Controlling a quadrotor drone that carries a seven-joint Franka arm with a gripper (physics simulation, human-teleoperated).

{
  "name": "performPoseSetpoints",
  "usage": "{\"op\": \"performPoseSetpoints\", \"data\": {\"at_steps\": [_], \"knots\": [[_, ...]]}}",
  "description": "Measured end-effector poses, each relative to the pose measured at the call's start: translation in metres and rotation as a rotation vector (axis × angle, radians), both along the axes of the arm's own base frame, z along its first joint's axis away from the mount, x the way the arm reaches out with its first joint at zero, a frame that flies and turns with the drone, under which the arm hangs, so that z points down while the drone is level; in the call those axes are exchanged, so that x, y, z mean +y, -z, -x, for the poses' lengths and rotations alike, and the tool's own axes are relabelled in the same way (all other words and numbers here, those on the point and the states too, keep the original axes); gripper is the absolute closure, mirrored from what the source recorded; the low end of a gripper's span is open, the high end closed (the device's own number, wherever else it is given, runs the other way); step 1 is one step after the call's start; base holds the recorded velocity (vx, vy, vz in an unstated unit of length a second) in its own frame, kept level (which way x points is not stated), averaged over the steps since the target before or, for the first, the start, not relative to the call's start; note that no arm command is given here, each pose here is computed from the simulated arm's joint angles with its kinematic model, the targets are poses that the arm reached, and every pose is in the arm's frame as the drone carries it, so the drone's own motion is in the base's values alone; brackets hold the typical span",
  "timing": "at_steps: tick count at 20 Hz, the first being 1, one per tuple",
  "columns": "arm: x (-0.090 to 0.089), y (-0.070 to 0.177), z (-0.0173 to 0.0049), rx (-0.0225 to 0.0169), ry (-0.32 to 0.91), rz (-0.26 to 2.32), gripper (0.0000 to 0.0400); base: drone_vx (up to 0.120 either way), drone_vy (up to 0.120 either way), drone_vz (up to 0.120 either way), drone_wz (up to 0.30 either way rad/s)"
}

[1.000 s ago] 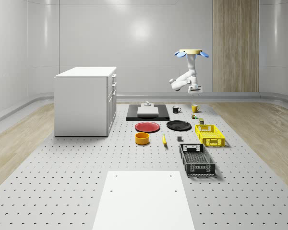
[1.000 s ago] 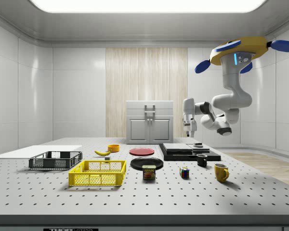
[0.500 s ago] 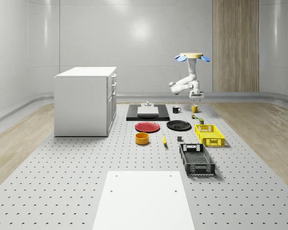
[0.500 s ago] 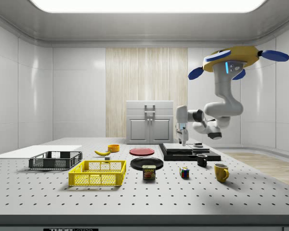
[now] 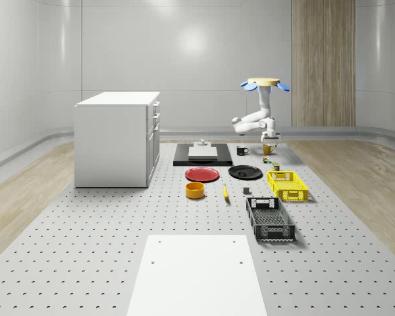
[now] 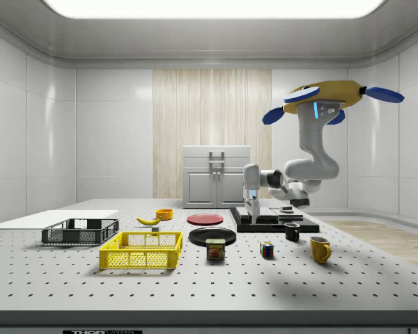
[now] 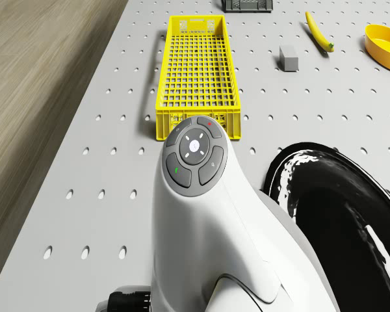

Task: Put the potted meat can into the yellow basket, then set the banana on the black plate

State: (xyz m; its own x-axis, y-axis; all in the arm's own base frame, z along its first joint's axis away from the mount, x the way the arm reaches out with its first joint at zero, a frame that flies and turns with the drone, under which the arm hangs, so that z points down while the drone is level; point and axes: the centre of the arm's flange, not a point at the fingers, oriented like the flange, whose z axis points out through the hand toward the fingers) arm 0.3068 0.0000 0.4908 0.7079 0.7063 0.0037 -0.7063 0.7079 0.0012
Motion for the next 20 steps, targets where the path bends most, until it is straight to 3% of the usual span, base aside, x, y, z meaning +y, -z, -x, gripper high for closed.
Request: {"op": "performPoseSetpoints", "data": {"at_steps": [13,20], "knots": [[-0.0002,0.0000,0.0000,0.0002,0.000,0.002,0.0000,0.120,0.000,-0.120,0.000],[-0.0001,0.0000,0.0000,0.0002,0.000,0.002,0.0000,0.120,0.000,-0.011,0.000]]}}
